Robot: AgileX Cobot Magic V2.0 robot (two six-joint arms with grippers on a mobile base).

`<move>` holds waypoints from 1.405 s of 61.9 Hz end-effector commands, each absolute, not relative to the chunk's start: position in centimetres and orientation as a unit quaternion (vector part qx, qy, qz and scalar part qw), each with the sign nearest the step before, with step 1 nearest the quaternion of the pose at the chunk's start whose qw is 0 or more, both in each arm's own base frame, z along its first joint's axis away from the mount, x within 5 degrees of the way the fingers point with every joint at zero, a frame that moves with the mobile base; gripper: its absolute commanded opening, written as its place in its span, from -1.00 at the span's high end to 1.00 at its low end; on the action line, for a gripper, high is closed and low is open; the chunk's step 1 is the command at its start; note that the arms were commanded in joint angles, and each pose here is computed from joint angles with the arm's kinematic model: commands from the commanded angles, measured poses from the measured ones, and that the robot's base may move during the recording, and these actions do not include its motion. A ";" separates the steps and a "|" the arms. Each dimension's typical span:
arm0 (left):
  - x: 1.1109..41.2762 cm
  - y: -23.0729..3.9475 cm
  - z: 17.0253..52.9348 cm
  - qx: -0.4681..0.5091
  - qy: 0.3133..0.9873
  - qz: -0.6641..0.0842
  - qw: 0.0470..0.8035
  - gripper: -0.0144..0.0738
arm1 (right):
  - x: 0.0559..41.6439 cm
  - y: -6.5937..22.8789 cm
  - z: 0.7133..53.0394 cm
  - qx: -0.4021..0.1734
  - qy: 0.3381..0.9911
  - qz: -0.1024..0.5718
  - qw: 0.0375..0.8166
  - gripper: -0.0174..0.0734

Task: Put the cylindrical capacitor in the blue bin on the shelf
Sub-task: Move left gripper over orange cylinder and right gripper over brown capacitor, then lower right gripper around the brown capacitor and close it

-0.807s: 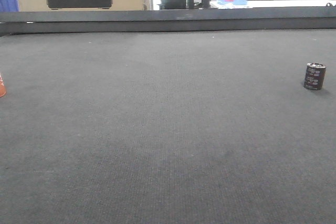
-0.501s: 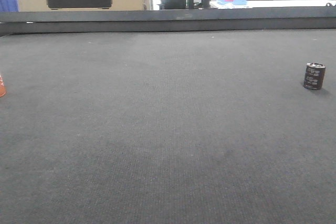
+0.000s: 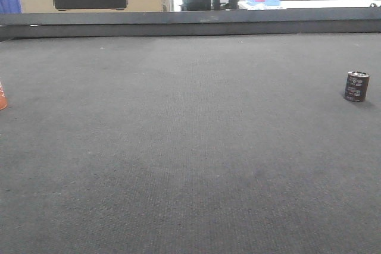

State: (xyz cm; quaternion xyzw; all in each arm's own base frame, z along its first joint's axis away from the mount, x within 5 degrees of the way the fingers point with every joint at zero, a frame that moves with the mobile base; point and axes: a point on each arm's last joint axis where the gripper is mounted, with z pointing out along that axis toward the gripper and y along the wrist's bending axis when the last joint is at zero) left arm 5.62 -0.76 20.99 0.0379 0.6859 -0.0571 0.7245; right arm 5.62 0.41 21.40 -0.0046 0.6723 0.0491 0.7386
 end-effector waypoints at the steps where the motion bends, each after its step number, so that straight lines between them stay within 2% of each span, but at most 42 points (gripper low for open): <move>1: 5.6 -0.8 21.3 0.044 0.674 -0.052 0.735 0.92 | 5.6 0.4 21.6 -0.007 0.664 0.043 0.746 0.98; 12: 5.5 -0.7 21.6 0.056 0.670 -0.037 0.739 0.92 | 5.5 0.3 22.0 0.001 0.648 0.050 0.760 0.98; 25: 4.8 -0.5 26.2 0.055 0.701 -0.027 0.710 0.92 | 4.8 0.6 25.5 -0.001 0.692 0.074 0.718 0.98; 34: 6.0 -0.6 29.7 0.056 0.729 -0.023 0.682 0.92 | 5.9 0.7 28.2 -0.002 0.706 0.071 0.705 0.98; 44: 9.7 -1.0 32.1 0.058 0.803 -0.018 0.592 0.92 | 9.0 1.0 29.8 -0.001 0.750 0.069 0.658 0.98; 55: 14.6 -1.6 33.8 0.061 0.873 -0.009 0.484 0.92 | 13.8 1.4 30.3 -0.003 0.820 0.066 0.569 0.98; 72: 22.0 -2.6 35.0 0.063 0.890 -0.008 0.452 0.92 | 21.2 2.3 29.6 -0.017 0.928 0.066 0.367 0.98; 87: 24.3 -2.9 33.7 0.057 0.905 -0.010 0.421 0.92 | 25.8 2.8 29.6 -0.019 0.949 0.070 0.307 0.98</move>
